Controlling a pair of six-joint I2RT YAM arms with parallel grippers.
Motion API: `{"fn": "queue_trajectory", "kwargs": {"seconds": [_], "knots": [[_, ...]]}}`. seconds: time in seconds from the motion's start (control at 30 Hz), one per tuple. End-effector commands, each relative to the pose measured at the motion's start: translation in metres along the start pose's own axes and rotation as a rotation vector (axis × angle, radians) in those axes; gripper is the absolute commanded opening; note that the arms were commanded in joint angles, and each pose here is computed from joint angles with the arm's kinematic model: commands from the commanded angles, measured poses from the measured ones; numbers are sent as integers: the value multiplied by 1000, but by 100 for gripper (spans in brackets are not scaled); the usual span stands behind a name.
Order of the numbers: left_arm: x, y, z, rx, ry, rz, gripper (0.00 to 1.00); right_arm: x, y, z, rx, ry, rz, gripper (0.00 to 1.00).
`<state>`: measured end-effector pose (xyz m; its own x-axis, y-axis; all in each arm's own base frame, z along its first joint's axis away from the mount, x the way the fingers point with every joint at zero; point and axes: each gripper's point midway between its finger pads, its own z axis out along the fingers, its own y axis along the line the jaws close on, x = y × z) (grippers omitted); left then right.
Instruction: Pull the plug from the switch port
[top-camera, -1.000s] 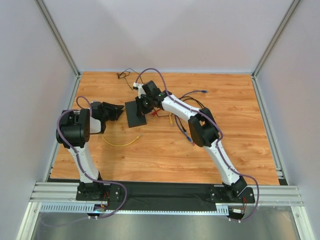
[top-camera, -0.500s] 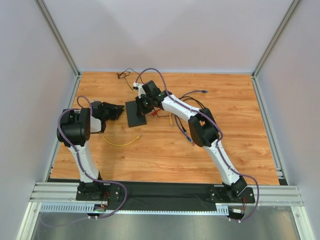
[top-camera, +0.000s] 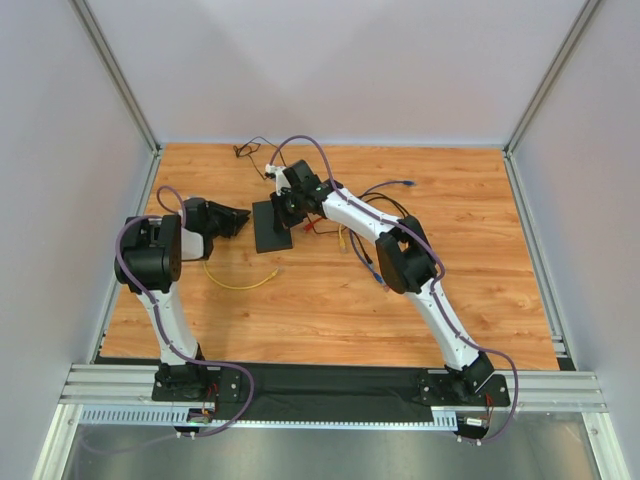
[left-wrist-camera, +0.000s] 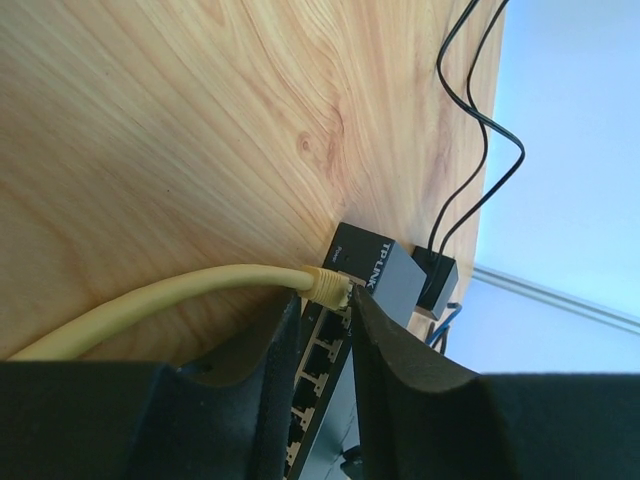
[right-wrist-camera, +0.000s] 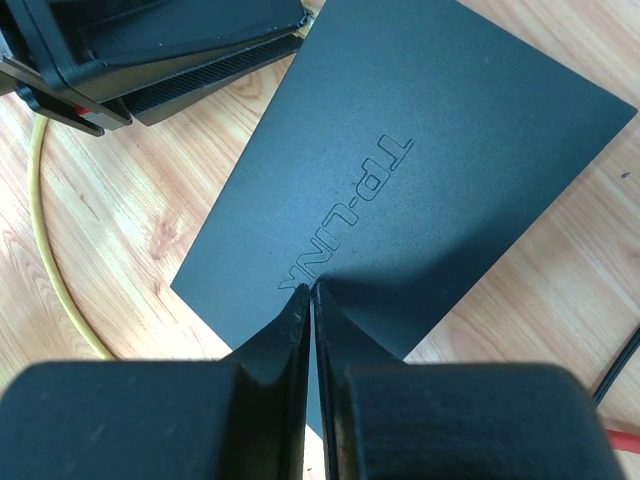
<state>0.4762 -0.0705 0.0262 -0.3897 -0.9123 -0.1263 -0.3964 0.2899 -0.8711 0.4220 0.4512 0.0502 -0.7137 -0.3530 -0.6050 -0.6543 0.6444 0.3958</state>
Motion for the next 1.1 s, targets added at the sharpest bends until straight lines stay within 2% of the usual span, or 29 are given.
{"fn": "queue_trajectory", "kwargs": {"seconds": [0.0,0.3,0.5,0.57,0.73,0.9,1.07], "knots": [[1,12,4,-53,-14,49,33,11,-10,6,35,42,-20,5],[-2,12,1,-51,-43,85,27,11,-12,6,49,44,-20,6],[-3,12,2,-41,-45,92,27,21,-17,14,67,66,23,5],[-1,9,2,-16,-44,92,29,22,-17,14,70,69,25,5],[3,-4,-8,92,-69,64,42,29,-24,11,82,94,28,5],[9,-20,-13,158,-83,36,44,31,-33,-2,85,103,-9,5],[2,-13,-16,138,-155,-4,45,9,-41,-14,46,51,-42,5]]}}
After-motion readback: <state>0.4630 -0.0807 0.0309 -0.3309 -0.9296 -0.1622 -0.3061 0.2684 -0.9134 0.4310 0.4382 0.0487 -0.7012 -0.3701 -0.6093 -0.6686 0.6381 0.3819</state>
